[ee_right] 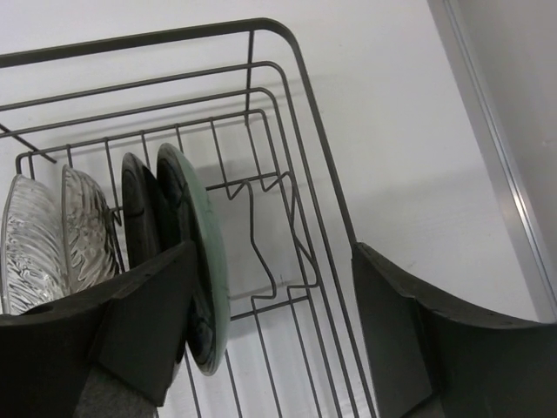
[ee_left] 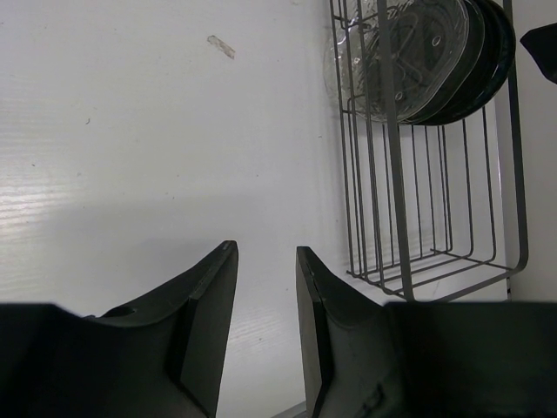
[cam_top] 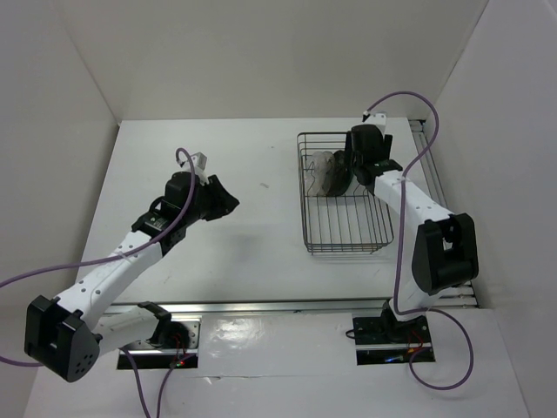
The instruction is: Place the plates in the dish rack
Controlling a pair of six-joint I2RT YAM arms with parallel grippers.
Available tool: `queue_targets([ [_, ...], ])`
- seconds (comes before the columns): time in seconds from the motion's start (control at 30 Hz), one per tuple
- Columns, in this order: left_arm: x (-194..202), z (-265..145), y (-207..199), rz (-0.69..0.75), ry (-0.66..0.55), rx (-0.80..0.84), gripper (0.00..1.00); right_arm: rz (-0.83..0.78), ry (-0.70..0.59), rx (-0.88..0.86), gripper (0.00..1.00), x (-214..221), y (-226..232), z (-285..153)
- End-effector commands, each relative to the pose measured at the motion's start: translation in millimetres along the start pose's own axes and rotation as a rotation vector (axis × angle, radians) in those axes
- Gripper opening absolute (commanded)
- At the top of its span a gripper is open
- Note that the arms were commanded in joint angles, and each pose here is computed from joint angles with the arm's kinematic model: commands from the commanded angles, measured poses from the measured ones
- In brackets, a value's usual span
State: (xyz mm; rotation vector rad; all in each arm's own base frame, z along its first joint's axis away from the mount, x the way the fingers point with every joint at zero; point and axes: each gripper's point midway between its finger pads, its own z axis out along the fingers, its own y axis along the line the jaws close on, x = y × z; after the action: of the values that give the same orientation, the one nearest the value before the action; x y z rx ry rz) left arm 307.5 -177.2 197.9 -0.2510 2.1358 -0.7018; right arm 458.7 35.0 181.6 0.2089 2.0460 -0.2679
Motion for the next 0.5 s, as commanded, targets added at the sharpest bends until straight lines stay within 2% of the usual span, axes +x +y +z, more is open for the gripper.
queue_targets([
  [0.0,-6,-2,-4,0.017,-0.022,0.010,0.46,0.047,-0.061,0.061,0.79,-34,-13,-17],
  [0.03,-9,-2,-3,0.017,-0.023,-0.007,0.46,0.076,-0.086,0.067,0.85,-47,-17,-26],
  [0.07,-5,-1,2,0.016,0.000,-0.038,0.46,0.077,-0.088,0.067,1.00,-49,-19,-30],
  [0.17,-14,3,-3,0.028,0.025,-0.069,0.55,0.115,-0.104,0.048,1.00,-74,-29,-63],
  [0.2,-19,1,-6,0.028,0.021,-0.066,0.86,0.124,-0.103,0.031,1.00,-79,-30,-71],
  [0.33,-38,-11,-17,0.059,0.009,-0.080,1.00,0.149,-0.104,-0.022,1.00,-90,-40,-112],
  [0.47,-61,-33,-17,0.116,-0.010,-0.158,1.00,0.223,-0.128,-0.041,1.00,-89,-55,-157],
])
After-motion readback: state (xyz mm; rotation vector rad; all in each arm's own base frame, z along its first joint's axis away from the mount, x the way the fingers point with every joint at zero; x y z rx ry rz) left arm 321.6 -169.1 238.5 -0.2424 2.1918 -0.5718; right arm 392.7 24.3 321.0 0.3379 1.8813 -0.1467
